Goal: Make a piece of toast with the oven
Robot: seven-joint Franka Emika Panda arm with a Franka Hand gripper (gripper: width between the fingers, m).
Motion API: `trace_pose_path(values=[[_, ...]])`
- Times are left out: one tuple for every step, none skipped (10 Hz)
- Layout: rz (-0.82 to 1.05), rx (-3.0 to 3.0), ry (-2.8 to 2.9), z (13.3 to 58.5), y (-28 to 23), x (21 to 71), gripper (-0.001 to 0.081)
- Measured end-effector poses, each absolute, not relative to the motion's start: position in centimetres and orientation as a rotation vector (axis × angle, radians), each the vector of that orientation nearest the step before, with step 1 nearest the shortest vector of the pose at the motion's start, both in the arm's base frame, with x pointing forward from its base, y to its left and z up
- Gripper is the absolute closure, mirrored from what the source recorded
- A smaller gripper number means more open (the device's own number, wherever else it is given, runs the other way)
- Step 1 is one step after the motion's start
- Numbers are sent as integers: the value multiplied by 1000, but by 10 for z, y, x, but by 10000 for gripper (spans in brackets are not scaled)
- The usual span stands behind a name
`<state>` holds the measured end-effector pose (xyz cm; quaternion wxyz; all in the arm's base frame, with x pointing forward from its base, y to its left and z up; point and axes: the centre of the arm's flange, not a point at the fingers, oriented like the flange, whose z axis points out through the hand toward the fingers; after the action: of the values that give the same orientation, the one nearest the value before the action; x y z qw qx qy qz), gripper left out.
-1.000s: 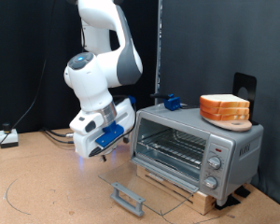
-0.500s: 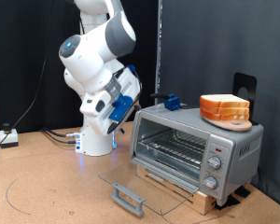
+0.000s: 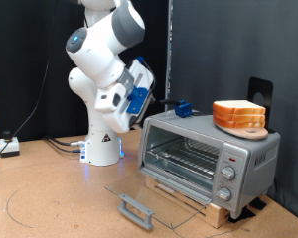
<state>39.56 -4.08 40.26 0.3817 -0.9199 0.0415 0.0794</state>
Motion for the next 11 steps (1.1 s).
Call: trace_pose_path(values=[[184,-2314,-57,413,-30,391,2],[149,-2291,-215,424,-21,388,2],[113,-2294,-367,434,-13,384,2],[112,-2307,-499,445,-5,378,2],[108,-2326,-594,452,0,373,2],[104,-2314,-563,452,1,373,2],[52,-2271,-616,456,5,374,2],[-22,-2215,-717,465,14,374,2],[-90,-2166,-846,476,24,371,2],[-140,-2108,-991,486,34,365,2],[-169,-2063,-1126,495,43,358,2]])
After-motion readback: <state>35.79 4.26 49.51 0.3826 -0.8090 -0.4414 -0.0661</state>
